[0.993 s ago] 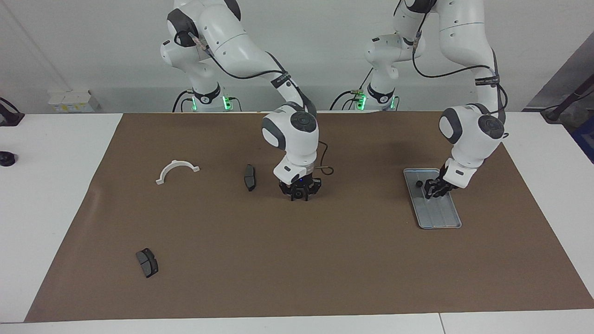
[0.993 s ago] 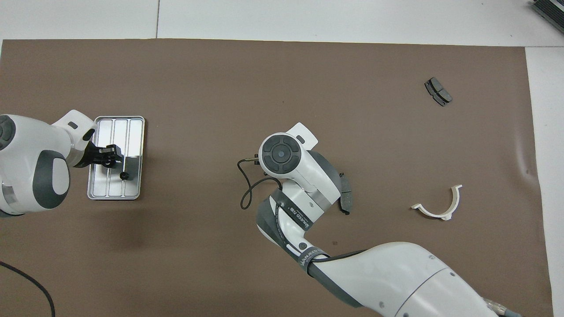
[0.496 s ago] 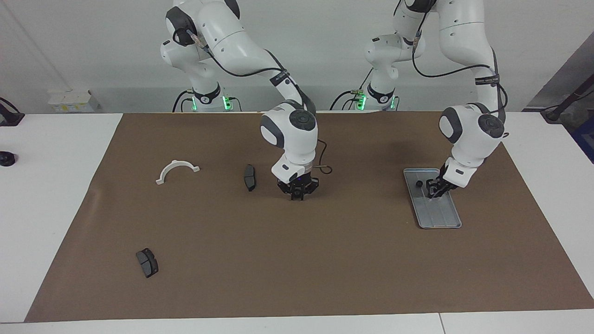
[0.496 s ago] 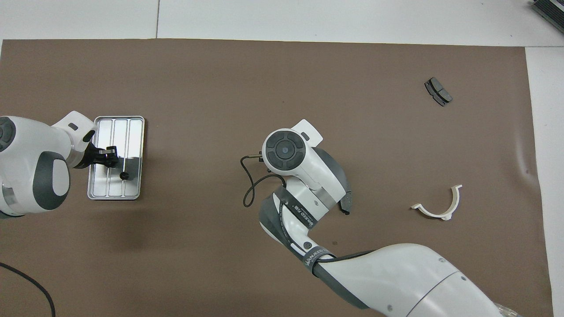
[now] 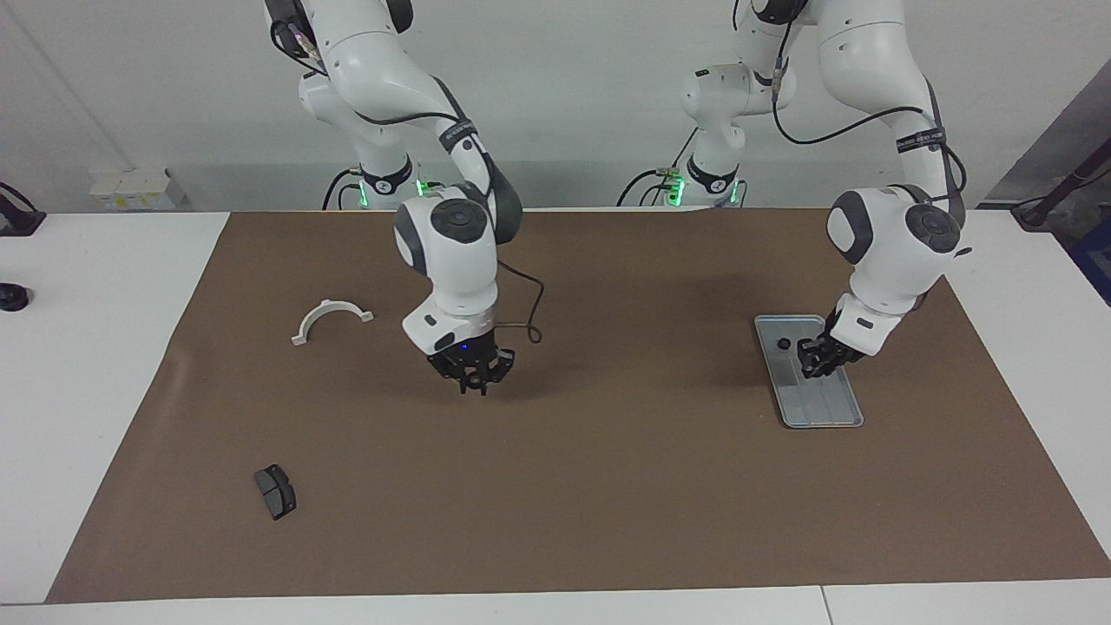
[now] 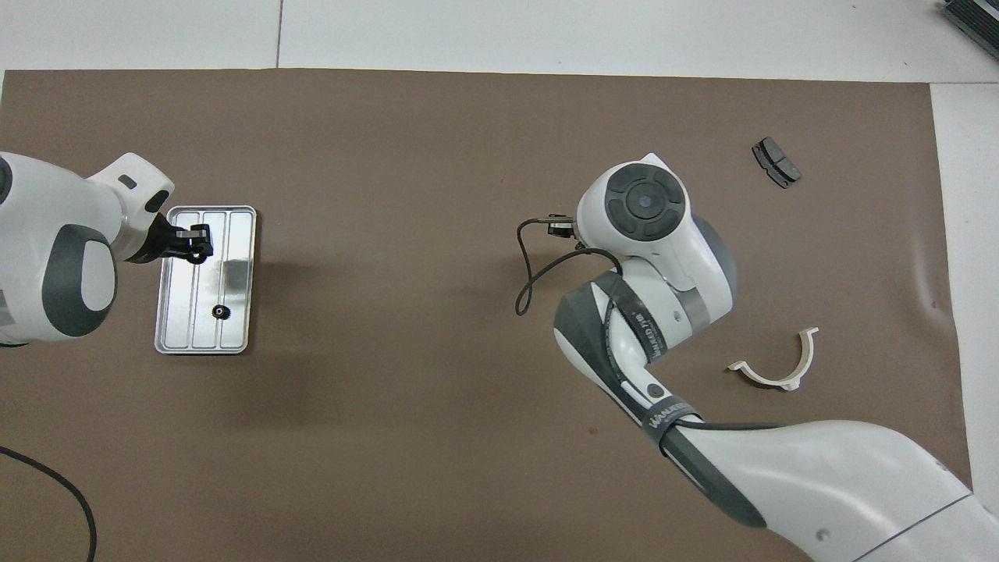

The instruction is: Place bearing gear from tray to pile

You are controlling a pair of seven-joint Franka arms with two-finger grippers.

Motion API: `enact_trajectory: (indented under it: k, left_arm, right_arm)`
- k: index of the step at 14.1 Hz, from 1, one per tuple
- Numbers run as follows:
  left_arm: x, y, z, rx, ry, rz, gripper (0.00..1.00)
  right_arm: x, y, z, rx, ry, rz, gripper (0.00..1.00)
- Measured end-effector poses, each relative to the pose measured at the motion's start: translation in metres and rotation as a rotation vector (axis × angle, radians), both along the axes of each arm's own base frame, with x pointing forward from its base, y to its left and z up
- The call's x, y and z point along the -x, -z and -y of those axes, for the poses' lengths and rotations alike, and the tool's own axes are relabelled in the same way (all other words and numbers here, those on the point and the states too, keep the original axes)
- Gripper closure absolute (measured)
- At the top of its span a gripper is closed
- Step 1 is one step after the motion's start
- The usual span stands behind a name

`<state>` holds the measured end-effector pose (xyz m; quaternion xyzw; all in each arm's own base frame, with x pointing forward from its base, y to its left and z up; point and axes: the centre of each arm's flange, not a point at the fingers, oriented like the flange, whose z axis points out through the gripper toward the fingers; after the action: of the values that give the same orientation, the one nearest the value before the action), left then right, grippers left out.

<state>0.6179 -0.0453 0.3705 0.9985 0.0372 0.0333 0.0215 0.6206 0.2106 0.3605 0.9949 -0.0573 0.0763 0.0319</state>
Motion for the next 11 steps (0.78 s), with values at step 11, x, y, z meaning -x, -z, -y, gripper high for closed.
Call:
enact_trajectory:
  k: [11]
  left_arm:
    - [0.114, 0.039, 0.357, 0.088, 0.109, 0.045, 0.64]
  right_arm:
    - [0.007, 0.039, 0.226, 0.001, -0.103, -0.025, 0.69]
